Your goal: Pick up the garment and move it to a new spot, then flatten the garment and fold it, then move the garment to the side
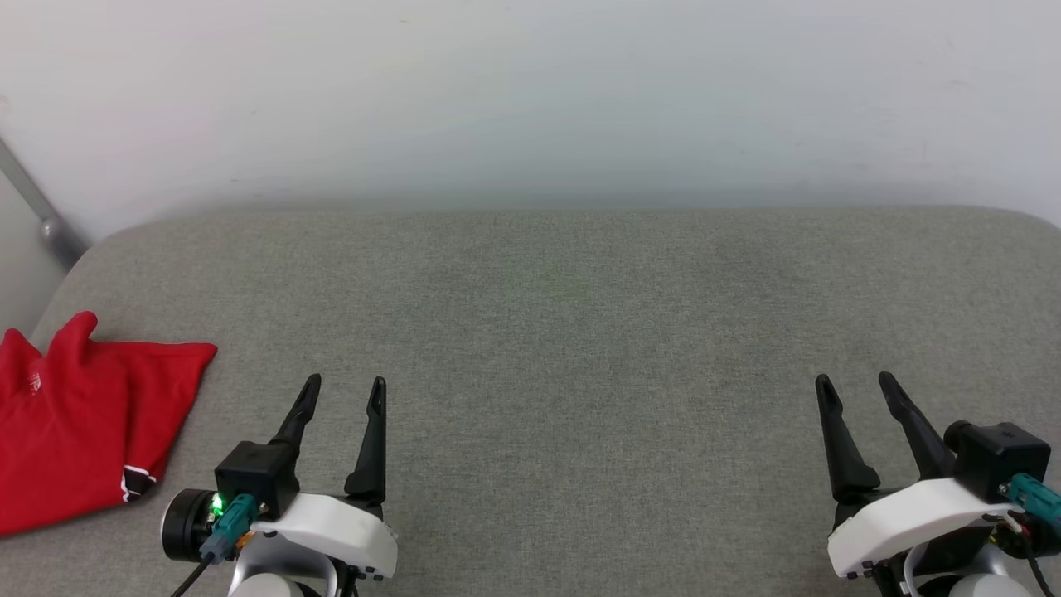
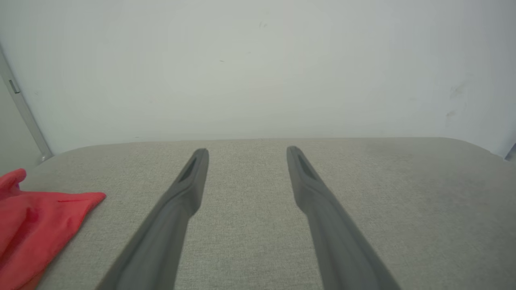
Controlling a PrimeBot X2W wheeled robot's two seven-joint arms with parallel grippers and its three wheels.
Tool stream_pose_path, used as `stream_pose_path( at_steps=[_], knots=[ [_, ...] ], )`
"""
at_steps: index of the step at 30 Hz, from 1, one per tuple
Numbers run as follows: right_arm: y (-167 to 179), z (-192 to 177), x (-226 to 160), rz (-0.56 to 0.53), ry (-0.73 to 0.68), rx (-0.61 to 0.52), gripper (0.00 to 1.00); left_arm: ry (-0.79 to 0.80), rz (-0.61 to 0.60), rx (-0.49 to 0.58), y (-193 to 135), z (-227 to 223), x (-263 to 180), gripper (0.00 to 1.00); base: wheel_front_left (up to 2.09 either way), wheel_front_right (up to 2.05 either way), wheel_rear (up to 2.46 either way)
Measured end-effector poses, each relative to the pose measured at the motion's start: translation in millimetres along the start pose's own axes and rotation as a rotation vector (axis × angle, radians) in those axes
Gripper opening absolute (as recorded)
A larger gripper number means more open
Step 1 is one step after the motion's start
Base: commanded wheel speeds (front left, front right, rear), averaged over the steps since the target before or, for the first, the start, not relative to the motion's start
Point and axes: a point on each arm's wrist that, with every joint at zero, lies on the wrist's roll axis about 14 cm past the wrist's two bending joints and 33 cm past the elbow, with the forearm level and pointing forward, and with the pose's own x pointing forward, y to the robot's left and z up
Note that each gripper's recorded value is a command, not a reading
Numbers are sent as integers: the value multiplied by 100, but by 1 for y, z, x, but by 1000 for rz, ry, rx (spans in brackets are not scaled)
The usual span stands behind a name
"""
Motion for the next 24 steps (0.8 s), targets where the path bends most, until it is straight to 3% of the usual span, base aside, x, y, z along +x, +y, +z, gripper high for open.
stream_pose_path(
  at_steps=[24],
  knots=[
    [0, 3, 1, 3, -16, -140, 100, -9, 16, 98, 4, -6, -3, 100, 0, 0, 0]
  ],
)
